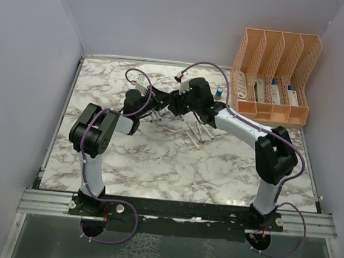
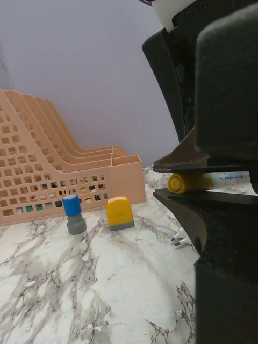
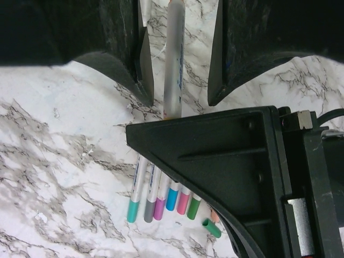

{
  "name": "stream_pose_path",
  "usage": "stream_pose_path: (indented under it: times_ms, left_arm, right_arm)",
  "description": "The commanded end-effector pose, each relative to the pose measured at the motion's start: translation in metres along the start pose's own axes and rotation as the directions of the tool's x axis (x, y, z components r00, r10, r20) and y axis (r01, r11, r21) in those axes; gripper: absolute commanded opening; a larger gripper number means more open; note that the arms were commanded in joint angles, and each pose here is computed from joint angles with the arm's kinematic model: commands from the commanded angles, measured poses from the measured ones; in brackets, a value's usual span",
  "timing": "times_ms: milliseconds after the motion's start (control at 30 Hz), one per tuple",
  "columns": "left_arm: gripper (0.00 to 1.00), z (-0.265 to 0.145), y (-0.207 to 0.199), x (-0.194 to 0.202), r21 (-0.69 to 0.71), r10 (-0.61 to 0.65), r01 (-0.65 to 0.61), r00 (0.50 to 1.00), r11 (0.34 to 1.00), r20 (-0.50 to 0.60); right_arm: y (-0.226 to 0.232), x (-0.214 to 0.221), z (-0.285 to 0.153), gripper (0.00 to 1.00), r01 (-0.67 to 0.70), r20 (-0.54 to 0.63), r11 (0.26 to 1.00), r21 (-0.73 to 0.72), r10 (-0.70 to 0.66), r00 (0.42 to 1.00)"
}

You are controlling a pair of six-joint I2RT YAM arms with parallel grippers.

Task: Open the pen caps

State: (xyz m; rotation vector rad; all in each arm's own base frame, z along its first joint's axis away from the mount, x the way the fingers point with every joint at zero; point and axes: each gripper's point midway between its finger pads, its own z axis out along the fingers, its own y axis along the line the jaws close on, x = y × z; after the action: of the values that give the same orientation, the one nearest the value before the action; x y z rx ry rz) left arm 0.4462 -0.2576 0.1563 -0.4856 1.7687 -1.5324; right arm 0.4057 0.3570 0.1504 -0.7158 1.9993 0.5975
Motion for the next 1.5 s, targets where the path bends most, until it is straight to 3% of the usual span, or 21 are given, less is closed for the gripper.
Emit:
stream_pose_path:
  times_ms: [0, 400, 700, 900, 1167, 1333, 1467]
  left_arm:
    - [0.00, 0.000, -0.022, 0.005, 0.064, 0.028, -0.027, 1.000, 0.998, -0.006]
    - [0.00, 0.001, -0.033, 0.007, 0.080, 0.040, -0.039, 0.999, 0.996, -0.008]
    - [0.00, 0.002, -0.036, 0.008, 0.083, 0.048, -0.047, 0.999, 0.995, -0.009]
    - [0.00, 0.007, -0.038, -0.007, 0.045, 0.098, -0.099, 0.995, 0.994, 0.024]
    - [0.00, 0.015, -0.037, -0.074, -0.065, 0.220, -0.213, 0.968, 0.975, 0.121]
    - [0.00, 0.005, -0.021, -0.113, -0.124, 0.239, -0.220, 0.957, 0.967, 0.166]
    - [0.00, -0.008, -0.010, -0.119, -0.146, 0.229, -0.205, 0.959, 0.968, 0.166]
  right_arm:
    - [0.002, -0.009, 0.006, 0.43, 0.006, 0.016, 1.000, 0.003, -0.006, 1.000]
    - [0.000, 0.001, 0.013, 0.29, 0.002, -0.012, 1.000, 0.008, -0.002, 1.000]
    - [-0.002, -0.002, 0.014, 0.02, 0.008, -0.008, 1.000, 0.019, -0.008, 1.000]
    - [-0.003, 0.003, 0.008, 0.01, 0.008, -0.026, 1.000, 0.028, -0.007, 1.000]
    - [0.000, 0.026, -0.022, 0.01, -0.013, -0.069, 0.999, 0.034, 0.015, 0.997]
    - [0.001, 0.050, -0.041, 0.01, -0.034, -0.106, 0.998, 0.044, 0.038, 0.994]
    - [-0.002, 0.061, -0.047, 0.01, -0.035, -0.125, 0.998, 0.061, 0.043, 0.991]
